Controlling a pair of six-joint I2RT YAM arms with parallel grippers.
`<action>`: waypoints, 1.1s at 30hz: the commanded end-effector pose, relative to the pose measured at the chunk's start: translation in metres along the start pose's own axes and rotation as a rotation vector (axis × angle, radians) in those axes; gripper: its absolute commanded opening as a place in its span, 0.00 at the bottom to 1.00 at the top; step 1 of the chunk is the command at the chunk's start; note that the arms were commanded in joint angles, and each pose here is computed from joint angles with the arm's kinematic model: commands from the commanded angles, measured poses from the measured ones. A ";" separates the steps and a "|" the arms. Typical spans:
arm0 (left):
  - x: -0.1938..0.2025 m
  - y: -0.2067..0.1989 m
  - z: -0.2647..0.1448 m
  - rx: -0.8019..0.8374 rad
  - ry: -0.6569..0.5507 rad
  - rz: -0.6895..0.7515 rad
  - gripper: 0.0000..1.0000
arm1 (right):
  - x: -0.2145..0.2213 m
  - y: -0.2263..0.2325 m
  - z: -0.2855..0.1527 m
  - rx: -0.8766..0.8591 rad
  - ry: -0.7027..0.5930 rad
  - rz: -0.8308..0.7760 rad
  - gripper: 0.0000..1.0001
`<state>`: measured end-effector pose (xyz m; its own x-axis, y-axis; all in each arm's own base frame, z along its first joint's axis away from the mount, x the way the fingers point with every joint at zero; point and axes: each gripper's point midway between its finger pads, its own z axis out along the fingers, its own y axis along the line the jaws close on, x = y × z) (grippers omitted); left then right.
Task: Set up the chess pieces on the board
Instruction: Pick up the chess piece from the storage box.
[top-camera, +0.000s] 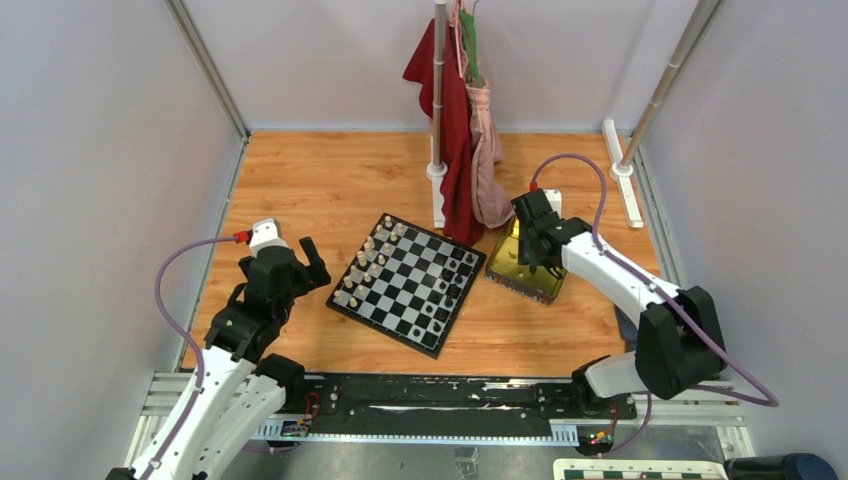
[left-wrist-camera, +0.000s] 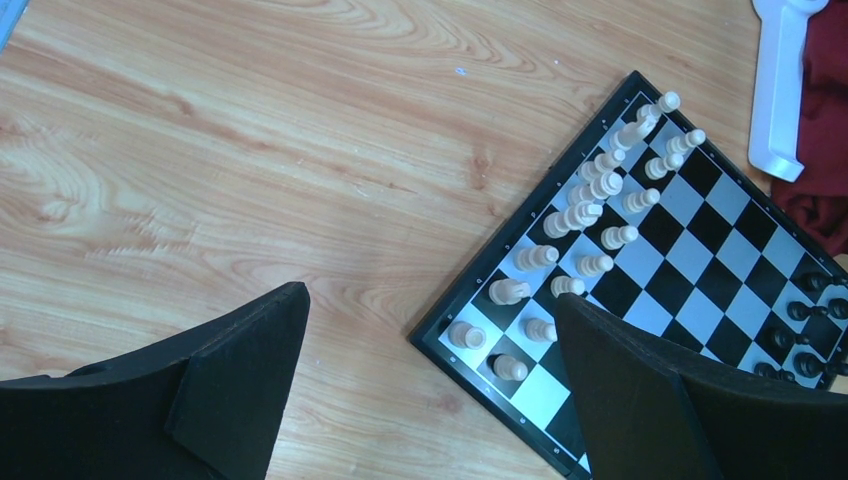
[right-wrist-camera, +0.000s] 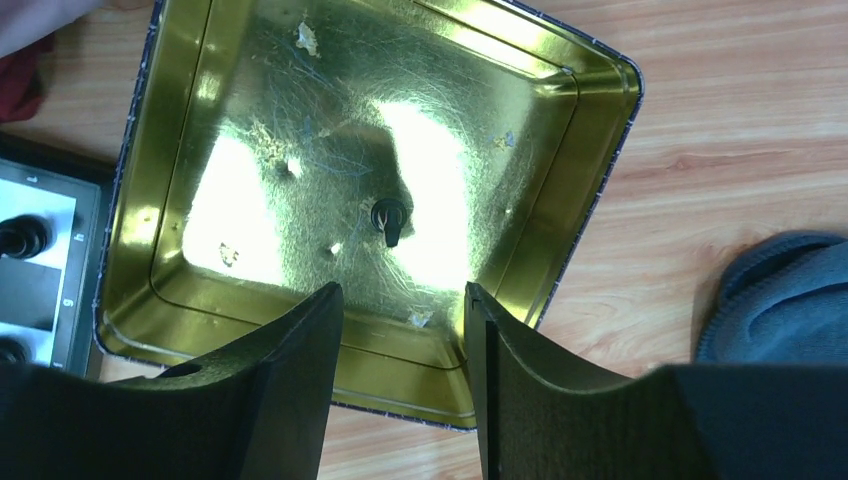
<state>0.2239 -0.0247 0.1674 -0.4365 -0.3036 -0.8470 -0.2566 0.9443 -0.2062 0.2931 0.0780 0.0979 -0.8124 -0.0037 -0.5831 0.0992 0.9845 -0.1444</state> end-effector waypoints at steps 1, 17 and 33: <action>0.003 0.001 0.002 -0.010 0.008 0.009 1.00 | 0.004 0.000 0.016 -0.006 0.026 0.050 0.51; 0.005 0.003 0.004 -0.029 0.020 0.019 1.00 | 0.022 0.005 0.052 -0.013 0.130 0.056 0.42; 0.005 0.003 0.004 -0.033 0.021 0.018 1.00 | 0.034 0.002 0.062 -0.015 0.175 0.068 0.19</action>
<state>0.2254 -0.0233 0.1619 -0.4553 -0.2939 -0.8404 -0.2703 0.9450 -0.1841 0.3091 0.0764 0.0387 -0.8767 0.0747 -0.4752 0.1314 0.9875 -0.0873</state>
